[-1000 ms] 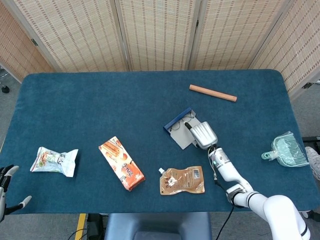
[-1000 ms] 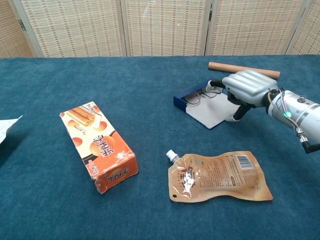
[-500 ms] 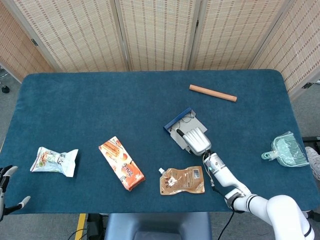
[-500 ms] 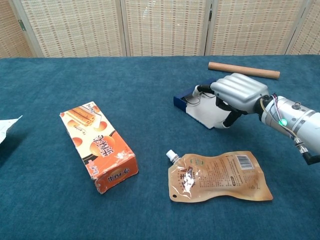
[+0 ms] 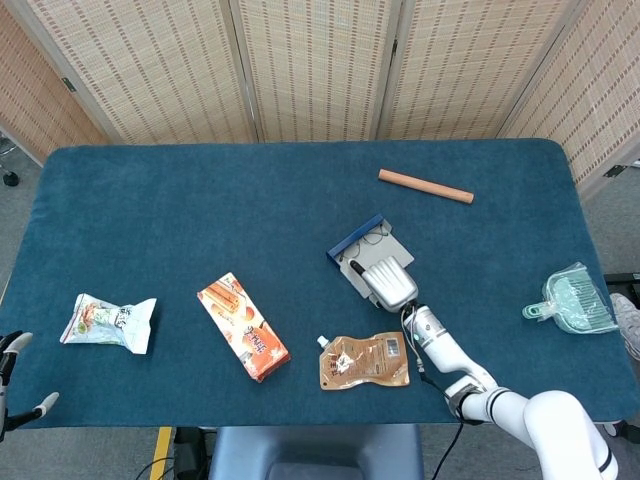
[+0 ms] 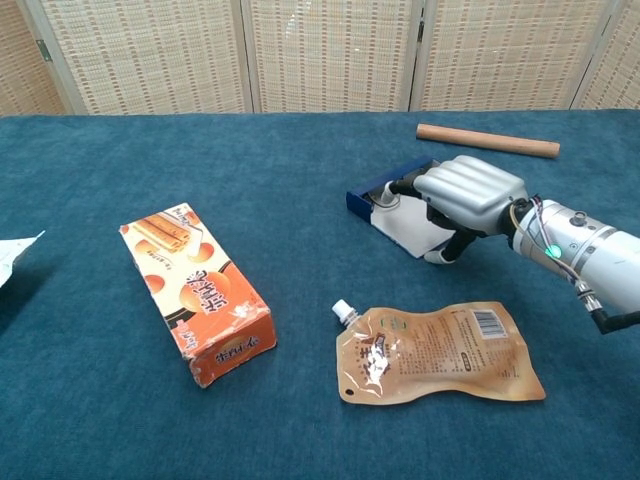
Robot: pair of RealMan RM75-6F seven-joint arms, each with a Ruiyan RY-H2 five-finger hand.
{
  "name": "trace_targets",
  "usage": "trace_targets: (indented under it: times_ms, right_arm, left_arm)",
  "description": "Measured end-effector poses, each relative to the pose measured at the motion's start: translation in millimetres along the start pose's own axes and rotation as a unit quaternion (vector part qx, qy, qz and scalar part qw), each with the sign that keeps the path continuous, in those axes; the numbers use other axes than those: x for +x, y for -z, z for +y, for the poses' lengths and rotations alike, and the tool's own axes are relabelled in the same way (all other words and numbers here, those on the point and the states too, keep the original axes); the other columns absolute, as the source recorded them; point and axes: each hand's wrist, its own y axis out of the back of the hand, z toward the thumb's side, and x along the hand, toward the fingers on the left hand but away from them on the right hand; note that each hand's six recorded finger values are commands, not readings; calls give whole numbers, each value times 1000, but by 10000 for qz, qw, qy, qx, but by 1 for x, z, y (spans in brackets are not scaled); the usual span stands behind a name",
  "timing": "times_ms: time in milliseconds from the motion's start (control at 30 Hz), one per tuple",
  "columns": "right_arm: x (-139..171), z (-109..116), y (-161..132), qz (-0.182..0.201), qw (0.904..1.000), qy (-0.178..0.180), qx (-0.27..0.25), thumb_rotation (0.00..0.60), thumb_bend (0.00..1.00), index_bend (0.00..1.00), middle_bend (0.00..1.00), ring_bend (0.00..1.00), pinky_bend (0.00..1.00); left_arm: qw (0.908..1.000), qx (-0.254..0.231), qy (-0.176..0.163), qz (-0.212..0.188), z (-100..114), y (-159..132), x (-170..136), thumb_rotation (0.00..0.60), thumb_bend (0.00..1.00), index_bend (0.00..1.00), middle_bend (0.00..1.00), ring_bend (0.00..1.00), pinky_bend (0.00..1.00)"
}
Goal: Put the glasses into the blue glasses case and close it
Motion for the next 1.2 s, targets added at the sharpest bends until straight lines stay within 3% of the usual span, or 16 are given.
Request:
trace_targets:
  times_ms: [300,1200]
  right_arm:
    - [-1,-3,2,-16,10000,-5,38,600,187,204,948,1000,1000]
    - [-27,17,-1,-55,9995,317,10,600,293,204,948,1000,1000]
  left_arm:
    - [10000,-1,23,27,-1,1,0,600,187,175,146,97,264]
    - [9999,23,28,117,-1,8,-1,600,187,175,147,97,264]
